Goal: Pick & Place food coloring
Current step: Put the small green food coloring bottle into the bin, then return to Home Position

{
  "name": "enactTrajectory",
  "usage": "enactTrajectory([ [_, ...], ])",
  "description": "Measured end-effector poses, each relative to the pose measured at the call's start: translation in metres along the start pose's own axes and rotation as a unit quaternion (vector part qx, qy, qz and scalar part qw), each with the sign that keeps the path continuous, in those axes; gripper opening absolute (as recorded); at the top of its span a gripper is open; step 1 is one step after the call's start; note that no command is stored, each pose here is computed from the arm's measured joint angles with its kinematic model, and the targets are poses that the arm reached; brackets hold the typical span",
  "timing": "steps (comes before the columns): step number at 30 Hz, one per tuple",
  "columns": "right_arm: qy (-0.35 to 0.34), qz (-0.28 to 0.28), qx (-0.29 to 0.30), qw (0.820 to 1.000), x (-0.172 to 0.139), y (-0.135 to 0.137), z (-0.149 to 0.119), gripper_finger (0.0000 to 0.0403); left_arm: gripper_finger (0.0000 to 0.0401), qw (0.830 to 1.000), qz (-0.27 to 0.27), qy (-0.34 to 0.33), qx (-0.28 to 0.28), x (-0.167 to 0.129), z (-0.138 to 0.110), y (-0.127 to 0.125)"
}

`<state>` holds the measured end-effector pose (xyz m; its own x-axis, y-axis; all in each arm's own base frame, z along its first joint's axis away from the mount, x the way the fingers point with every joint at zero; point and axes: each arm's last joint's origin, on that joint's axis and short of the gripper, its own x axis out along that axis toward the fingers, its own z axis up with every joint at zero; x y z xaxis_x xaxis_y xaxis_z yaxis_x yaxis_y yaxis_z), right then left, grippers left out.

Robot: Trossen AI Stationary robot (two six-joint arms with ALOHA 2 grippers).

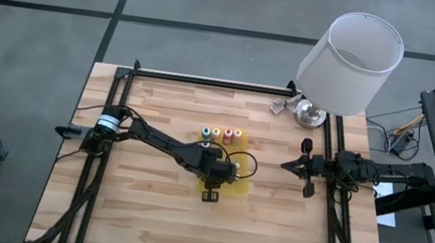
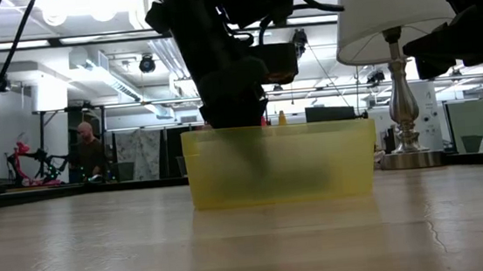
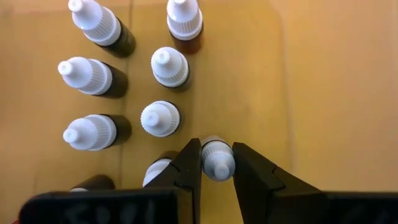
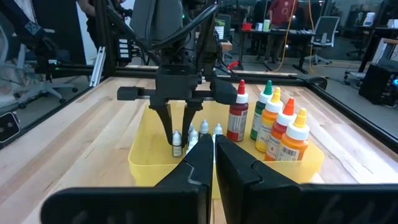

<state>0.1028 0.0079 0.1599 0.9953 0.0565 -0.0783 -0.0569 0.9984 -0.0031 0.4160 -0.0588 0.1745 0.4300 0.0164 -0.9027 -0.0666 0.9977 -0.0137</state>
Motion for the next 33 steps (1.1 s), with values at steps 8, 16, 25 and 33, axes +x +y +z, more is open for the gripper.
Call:
enactTrajectory([
  [8,0.000,0.000,0.000,1.000,0.000,0.000,0.000,0.0009,0.0062,1.000,-0.004,-0.009,-0.002,0.000,0.002,0.000],
  [16,0.000,0.000,0.000,1.000,0.000,0.000,0.000,0.0009,0.0087,1.000,-0.006,-0.008,-0.001,0.001,0.001,0.000],
  [25,0.000,0.000,0.000,1.000,0.000,0.000,0.000,0.0009,0.0107,1.000,-0.007,-0.010,-0.001,-0.002,0.005,-0.001],
  [33,0.000,0.000,0.000,1.000,0.000,0.000,0.000,0.0009,0.0108,1.000,-0.006,-0.006,-0.001,-0.012,0.013,-0.002],
])
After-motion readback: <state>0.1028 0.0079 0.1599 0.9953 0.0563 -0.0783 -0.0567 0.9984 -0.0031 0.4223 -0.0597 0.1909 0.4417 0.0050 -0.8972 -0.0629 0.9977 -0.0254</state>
